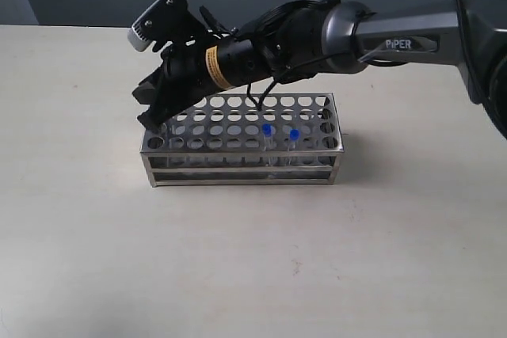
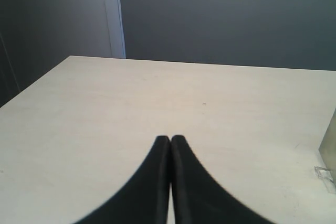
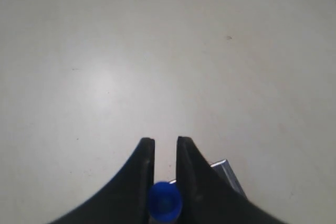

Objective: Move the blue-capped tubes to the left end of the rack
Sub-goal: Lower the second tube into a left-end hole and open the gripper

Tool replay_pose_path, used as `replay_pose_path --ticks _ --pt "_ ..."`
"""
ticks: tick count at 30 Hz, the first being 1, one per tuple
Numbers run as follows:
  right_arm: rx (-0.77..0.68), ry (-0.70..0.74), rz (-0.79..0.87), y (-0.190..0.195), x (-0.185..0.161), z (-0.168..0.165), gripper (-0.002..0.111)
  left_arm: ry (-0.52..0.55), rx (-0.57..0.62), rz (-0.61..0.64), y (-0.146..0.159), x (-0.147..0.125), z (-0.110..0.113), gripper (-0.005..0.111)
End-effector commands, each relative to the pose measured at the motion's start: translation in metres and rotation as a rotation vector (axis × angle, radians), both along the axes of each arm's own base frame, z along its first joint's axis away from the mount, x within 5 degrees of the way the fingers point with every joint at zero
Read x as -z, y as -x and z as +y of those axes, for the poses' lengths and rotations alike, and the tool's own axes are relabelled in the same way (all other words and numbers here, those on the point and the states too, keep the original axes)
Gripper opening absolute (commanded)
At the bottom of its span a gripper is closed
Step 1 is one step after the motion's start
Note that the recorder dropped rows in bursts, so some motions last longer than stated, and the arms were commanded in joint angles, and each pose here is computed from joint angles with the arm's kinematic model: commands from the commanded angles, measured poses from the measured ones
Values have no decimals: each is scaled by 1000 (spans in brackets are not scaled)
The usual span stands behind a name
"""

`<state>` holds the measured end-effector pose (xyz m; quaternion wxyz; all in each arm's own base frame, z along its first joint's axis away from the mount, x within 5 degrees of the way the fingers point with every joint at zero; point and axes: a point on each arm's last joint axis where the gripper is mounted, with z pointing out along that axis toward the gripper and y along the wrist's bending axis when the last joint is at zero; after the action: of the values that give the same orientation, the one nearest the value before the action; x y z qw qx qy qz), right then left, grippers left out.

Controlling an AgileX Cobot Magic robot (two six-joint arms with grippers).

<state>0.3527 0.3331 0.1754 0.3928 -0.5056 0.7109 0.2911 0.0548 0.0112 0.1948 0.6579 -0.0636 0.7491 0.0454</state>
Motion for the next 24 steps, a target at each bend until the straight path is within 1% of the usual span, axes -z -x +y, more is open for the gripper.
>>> replay_pose_path --ticks 1,5,7,8,10,13,15,16,20,24 --pt "-90 -15 67 15 7 10 -1 6 7 -1 0 1 0 0" --pt "-112 -17 61 16 7 10 0 6 7 -1 0 1 0 0" --pt "-127 -22 69 18 7 11 5 6 7 -1 0 1 0 0" --pt "-130 -23 70 18 6 11 17 6 7 -1 0 1 0 0" --pt "-131 -22 68 18 6 11 29 6 7 -1 0 1 0 0" --pt "-139 -27 71 19 6 11 31 6 7 -1 0 1 0 0" --pt "-143 -39 59 19 -3 11 31 6 7 -1 0 1 0 0" --pt "-137 -50 39 18 -12 9 31 6 7 -1 0 1 0 0" --pt "-72 -62 -41 15 -38 5 31 5 7 -1 0 1 0 0" --pt "-61 -66 -55 15 -43 4 31 5 7 -1 0 1 0 0"
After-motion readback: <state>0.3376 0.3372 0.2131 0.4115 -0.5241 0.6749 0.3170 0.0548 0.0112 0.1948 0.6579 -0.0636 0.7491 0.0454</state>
